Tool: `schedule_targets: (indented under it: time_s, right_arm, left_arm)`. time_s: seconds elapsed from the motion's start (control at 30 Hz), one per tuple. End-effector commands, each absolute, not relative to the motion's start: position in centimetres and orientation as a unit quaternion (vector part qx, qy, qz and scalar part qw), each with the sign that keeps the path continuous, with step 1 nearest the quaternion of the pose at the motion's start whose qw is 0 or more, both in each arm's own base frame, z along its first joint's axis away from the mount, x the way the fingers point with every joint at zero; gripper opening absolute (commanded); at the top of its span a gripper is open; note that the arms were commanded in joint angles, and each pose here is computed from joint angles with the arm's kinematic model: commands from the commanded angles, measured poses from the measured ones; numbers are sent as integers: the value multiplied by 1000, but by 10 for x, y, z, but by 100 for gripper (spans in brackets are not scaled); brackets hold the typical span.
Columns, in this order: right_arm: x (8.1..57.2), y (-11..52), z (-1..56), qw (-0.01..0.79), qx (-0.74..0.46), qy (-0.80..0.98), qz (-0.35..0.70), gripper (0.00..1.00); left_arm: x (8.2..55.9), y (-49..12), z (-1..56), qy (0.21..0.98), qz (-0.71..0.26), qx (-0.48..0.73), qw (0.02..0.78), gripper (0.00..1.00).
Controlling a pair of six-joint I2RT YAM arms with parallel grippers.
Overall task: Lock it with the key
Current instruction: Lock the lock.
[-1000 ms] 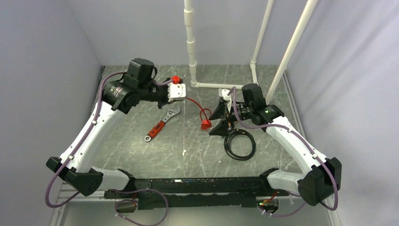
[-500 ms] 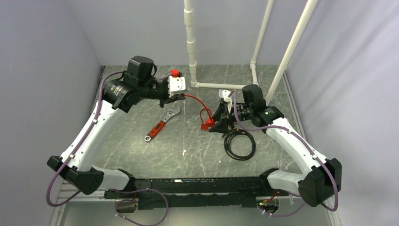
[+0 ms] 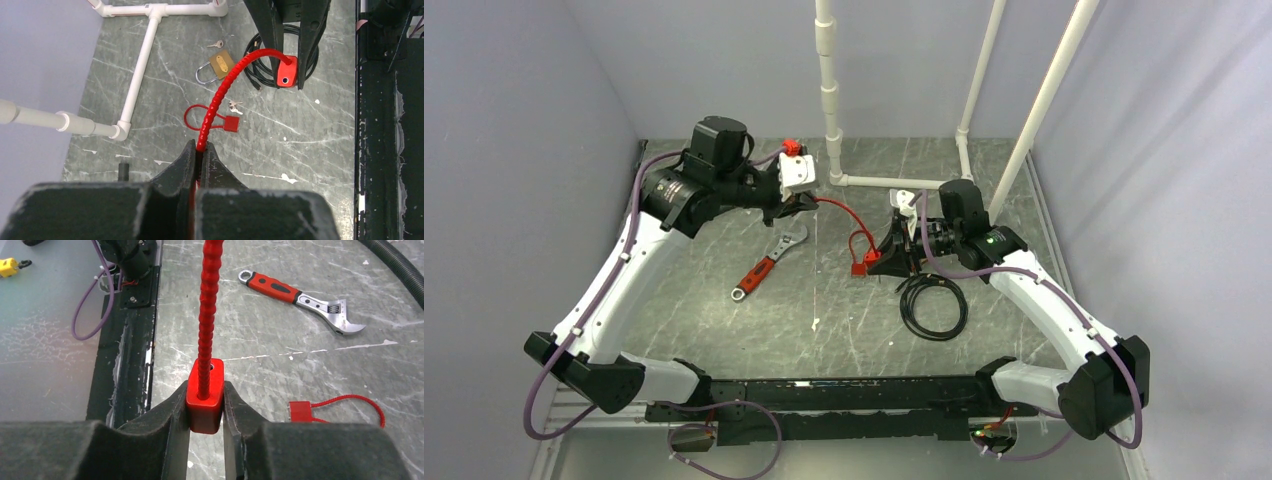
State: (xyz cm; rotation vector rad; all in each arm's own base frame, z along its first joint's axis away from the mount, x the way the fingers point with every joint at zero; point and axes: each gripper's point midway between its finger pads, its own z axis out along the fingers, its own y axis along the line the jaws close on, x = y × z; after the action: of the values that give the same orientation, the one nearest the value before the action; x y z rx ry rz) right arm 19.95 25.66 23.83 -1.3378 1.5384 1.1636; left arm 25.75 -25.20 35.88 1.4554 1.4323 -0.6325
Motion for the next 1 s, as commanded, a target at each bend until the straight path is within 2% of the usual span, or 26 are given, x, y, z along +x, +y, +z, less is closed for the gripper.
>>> schedule_targets:
  time_s: [0.0,0.03,0.3,0.43,0.57,0.97]
  right_arm:
    - [202,260,257,424,-535,574,452,5]
    - [204,260,260,430,-531,575,450,0]
    - [219,266,284,463,-498,577,452,0]
    - [219,270,291,467,-497,570,458,0]
    - [216,274,297,471,-498,563,461,0]
    - [220,281,318,486,-461,560,488,0]
  left_arm:
    - [257,-260,392,571,-295,566,516,0]
    - [255,-262,393,574,-307,557,515,0]
    - [228,-280,406,587,-467,423,508,0]
    - [231,-288,415,588,-517,368,502,0]
    - [237,-296,421,582,-545,340,499,0]
    - [222,-329,421,547,-561,358,508,0]
